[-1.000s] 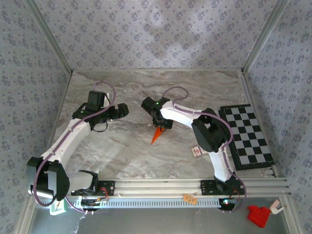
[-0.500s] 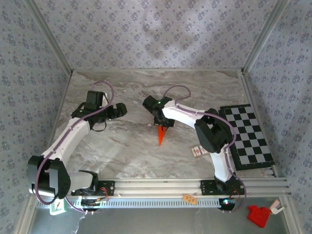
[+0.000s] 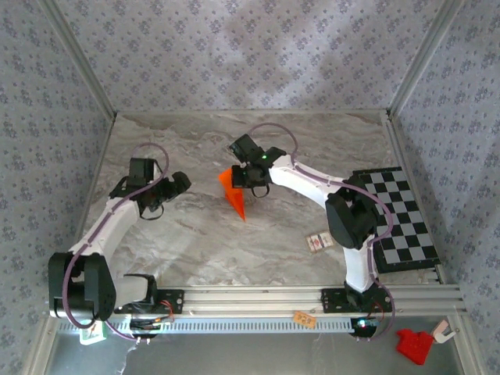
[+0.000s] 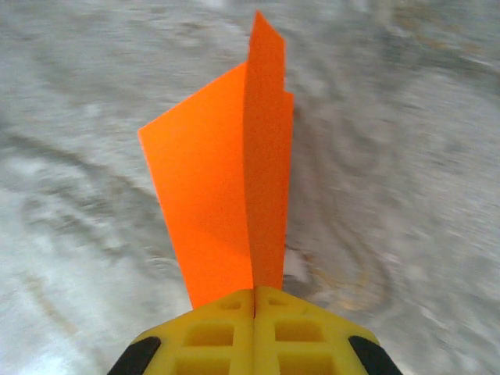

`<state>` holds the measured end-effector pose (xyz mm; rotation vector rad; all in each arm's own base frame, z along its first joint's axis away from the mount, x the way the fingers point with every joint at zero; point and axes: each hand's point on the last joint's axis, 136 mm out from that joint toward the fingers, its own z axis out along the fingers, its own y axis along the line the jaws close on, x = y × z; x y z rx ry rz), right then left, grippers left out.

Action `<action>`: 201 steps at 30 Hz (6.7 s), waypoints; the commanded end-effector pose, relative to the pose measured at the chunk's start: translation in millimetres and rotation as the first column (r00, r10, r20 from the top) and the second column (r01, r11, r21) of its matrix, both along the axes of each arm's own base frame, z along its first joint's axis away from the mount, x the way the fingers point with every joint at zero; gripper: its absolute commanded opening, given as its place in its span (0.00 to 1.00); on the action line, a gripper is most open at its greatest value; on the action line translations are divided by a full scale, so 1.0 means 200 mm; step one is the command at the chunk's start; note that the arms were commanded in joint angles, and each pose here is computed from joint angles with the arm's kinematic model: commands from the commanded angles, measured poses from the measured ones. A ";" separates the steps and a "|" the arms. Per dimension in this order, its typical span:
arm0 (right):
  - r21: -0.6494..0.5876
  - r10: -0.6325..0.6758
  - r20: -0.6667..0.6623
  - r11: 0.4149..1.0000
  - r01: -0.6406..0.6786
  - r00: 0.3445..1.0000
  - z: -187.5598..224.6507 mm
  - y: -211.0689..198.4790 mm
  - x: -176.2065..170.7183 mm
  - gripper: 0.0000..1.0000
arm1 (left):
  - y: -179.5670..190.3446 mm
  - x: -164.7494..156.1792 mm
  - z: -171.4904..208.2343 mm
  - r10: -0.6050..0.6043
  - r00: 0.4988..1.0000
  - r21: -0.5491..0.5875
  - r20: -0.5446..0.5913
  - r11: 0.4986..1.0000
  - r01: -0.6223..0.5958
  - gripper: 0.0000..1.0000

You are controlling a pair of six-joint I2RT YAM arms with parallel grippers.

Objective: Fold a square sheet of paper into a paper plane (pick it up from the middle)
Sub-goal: Turn over the paper plane at the center of the table, then move the paper plane to the top-center of the table.

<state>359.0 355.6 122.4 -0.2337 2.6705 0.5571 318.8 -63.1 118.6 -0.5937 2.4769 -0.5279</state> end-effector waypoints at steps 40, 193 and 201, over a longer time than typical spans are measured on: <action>0.358 0.087 -0.171 0.933 -0.020 0.981 -0.38 0.06 -0.05 0.13 | -0.63 0.04 -0.30 -0.251 0.964 -0.397 -0.084 0.896 0.199 0.38; 0.137 -0.361 0.185 0.930 0.340 0.914 -0.03 -0.83 -0.05 0.73 | -0.91 0.35 -0.22 -0.391 0.898 0.340 -0.204 0.832 0.439 0.08; 0.174 -0.366 0.118 0.923 0.344 0.923 -0.09 -0.83 -0.11 0.73 | -0.99 0.49 -0.30 -0.346 0.910 0.343 -0.228 0.846 0.408 0.08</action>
